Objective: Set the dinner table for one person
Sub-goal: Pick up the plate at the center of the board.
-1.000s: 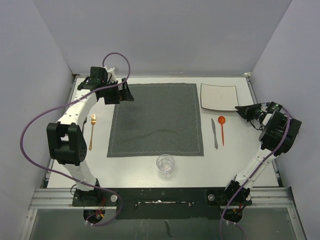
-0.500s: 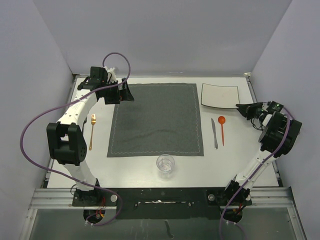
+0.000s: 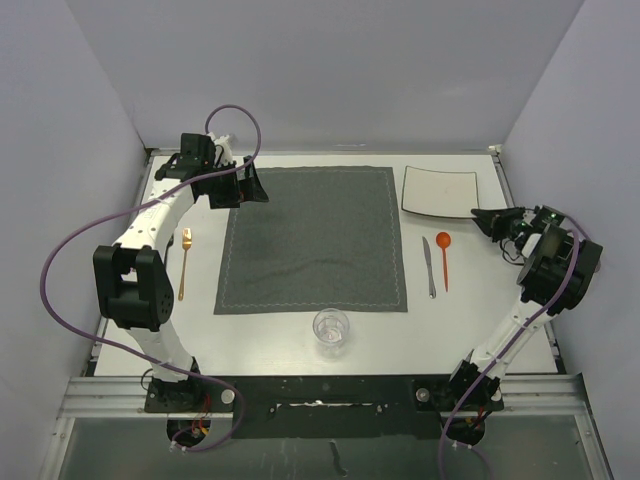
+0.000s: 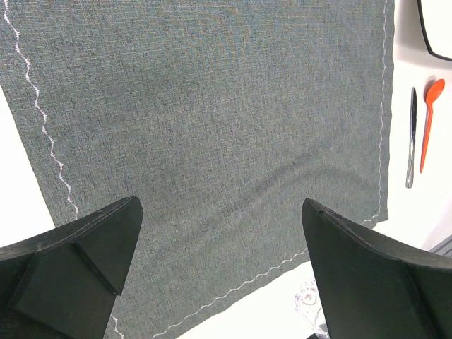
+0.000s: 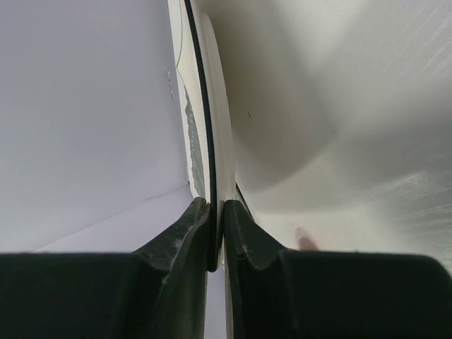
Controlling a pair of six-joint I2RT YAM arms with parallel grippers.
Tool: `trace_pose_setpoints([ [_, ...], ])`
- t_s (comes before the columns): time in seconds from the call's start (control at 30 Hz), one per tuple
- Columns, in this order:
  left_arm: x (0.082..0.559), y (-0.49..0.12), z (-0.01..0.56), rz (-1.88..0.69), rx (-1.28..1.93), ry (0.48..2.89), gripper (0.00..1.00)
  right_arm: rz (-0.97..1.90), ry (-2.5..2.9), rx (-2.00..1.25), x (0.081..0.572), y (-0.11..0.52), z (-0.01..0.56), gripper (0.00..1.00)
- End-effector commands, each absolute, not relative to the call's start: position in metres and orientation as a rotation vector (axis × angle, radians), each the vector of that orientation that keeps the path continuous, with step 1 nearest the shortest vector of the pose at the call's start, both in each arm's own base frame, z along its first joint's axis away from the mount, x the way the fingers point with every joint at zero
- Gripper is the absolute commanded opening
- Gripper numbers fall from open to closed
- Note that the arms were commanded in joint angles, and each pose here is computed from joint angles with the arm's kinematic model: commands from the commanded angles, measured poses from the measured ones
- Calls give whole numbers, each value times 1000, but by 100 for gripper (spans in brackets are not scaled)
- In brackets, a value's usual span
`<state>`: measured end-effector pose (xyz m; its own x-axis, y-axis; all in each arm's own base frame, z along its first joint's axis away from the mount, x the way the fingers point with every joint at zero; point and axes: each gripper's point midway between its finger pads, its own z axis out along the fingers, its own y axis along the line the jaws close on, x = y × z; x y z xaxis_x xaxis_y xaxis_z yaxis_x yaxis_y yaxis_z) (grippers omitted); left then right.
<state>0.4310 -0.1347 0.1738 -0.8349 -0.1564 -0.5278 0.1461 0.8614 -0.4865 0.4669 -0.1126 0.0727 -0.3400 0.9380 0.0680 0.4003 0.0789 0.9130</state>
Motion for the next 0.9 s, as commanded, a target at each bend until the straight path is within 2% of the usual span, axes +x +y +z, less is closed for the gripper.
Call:
trace_pose_setpoints([
  [0.0, 440, -138, 193, -735, 18, 2386, 98, 1262, 1660, 1124, 473, -131, 146, 0],
  [0.87, 440, -141, 191, -756, 21, 2389, 98, 1360, 1558, 1000, 469, -121, 165, 0],
])
